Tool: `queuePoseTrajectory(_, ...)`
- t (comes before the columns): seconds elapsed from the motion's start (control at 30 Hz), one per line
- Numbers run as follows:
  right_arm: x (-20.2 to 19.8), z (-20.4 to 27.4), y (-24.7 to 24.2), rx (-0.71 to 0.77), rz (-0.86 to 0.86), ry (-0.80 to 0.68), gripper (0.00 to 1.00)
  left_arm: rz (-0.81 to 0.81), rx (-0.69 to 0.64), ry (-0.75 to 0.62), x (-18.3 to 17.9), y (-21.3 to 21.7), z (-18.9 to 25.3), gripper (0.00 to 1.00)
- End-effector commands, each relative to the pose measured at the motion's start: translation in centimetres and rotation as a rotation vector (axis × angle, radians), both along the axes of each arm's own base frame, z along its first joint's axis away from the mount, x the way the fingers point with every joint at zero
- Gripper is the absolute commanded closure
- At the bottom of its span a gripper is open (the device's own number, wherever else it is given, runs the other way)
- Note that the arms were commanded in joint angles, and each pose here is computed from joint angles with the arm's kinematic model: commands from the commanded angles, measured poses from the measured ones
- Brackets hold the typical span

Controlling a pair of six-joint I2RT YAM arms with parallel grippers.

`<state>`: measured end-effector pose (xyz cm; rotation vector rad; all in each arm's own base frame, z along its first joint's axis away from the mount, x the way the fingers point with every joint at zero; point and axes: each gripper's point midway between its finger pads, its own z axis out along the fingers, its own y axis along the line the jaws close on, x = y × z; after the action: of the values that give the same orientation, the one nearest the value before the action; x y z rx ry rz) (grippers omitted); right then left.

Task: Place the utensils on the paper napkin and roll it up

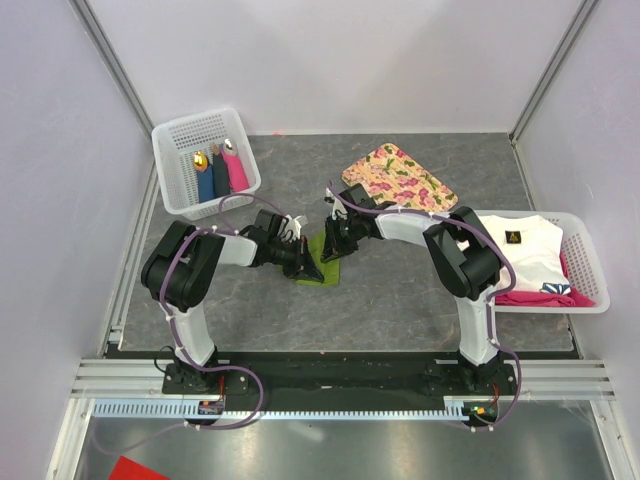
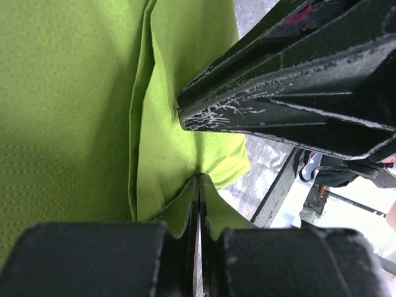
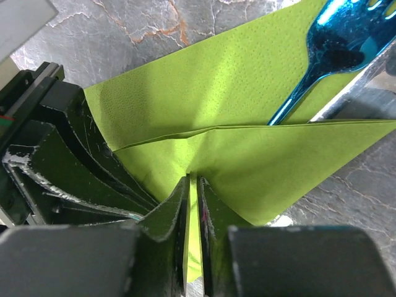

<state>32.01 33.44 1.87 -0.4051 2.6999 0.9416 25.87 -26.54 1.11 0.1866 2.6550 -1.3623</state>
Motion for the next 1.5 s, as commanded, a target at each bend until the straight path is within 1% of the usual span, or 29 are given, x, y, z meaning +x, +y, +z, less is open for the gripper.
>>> queuePoseTrajectory(0.0,-0.4,-3.4,-1.2,-0.078,-0.01,0.036,0.85,0.021,0.14,-0.037,-0.2,2.1,-2.2,0.95)
queuePoseTrajectory(0.1,-0.9,-3.8,-1.1,-0.07,-0.019,0.07,0.87,0.009,0.069,-0.077,0.1,1.3,-0.1,0.92)
queuePoseTrajectory(0.13,-1.0,-3.9,-1.1,-0.068,-0.022,0.078,0.87,0.012,0.042,-0.121,0.7,0.9,1.3,0.91)
queuePoseTrajectory(0.23,-1.2,-3.9,-1.2,-0.067,-0.032,0.086,0.88,0.012,0.007,-0.188,1.5,0.4,3.4,0.9)
queuePoseTrajectory(0.3,-1.3,-3.8,-1.3,-0.066,-0.035,0.09,0.87,0.008,0.001,-0.202,1.8,0.1,3.8,0.89)
queuePoseTrajectory(0.47,-1.2,-3.6,-1.0,-0.052,-0.036,0.09,0.87,0.01,0.042,-0.149,1.9,0.0,1.7,0.9)
queuePoseTrajectory(0.6,-1.1,-3.1,-0.6,-0.036,-0.036,0.087,0.87,0.025,0.123,-0.069,1.3,1.2,-1.4,0.93)
queuePoseTrajectory(0.77,0.1,-1.7,0.0,-0.018,-0.028,0.042,0.84,0.03,0.172,-0.004,0.2,1.9,-3.5,0.95)
queuePoseTrajectory(0.93,3.3,-0.5,-0.1,-0.042,-0.044,-0.047,0.84,0.022,0.188,0.002,-0.5,2.4,-4.1,0.97)
queuePoseTrajectory(1.23,4.7,-4.2,-1.6,-0.128,-0.041,-0.031,0.85,0.023,0.198,0.0,-0.8,2.7,-4.2,0.98)
queuePoseTrajectory(1.47,7.5,-4.2,-2.3,-0.123,-0.062,-0.071,0.85,0.024,0.201,0.009,-1.0,2.8,-4.4,0.98)
